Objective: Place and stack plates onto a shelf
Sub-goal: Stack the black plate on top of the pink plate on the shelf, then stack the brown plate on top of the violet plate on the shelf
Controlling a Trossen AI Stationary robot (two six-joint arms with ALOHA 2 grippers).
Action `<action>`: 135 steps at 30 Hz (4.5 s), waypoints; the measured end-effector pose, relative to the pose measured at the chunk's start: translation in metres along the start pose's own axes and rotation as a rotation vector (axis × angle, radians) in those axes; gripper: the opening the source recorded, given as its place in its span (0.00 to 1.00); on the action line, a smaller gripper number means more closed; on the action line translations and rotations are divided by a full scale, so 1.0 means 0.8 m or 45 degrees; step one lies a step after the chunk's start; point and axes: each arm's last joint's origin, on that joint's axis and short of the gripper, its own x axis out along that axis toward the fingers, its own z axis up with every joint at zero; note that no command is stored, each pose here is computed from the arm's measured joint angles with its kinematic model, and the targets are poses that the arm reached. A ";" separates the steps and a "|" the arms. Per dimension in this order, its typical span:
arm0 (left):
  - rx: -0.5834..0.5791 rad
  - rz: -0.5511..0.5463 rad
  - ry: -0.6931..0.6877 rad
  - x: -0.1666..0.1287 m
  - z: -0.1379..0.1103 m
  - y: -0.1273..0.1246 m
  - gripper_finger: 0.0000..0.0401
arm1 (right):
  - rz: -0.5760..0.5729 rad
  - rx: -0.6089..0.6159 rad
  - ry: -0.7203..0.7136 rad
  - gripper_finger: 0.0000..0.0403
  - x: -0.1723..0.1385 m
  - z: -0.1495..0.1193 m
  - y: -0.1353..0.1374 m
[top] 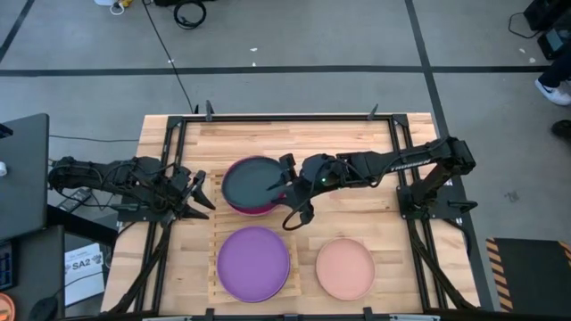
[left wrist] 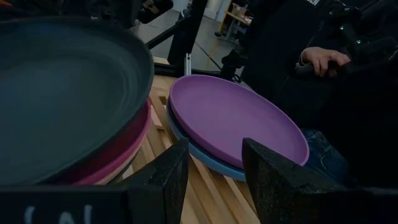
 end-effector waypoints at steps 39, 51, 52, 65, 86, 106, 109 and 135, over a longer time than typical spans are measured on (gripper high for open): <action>0.001 0.011 -0.007 0.001 0.001 0.000 0.39 | 0.439 0.673 0.500 0.43 -0.114 0.038 0.168; 0.005 0.008 -0.021 0.001 0.002 0.000 0.39 | 0.214 0.680 0.724 0.43 -0.108 -0.012 0.217; 0.005 0.008 -0.020 0.001 0.002 0.000 0.39 | 0.207 0.687 0.754 0.43 -0.105 -0.021 0.220; 0.005 0.008 -0.020 0.001 0.002 0.000 0.39 | 0.219 0.833 1.052 0.42 -0.072 -0.120 0.228; 0.005 0.009 -0.019 0.001 0.002 0.000 0.39 | 0.308 0.991 1.081 0.42 -0.054 -0.211 0.243; 0.005 0.009 -0.020 0.001 0.002 0.000 0.39 | 0.361 1.020 1.048 0.20 -0.053 -0.222 0.249; 0.005 0.009 -0.019 0.001 0.002 0.000 0.39 | 0.359 1.025 1.047 0.13 -0.053 -0.221 0.249; 0.022 0.045 -0.084 0.000 0.007 0.000 0.39 | 0.159 0.962 1.093 0.04 -0.096 -0.176 0.200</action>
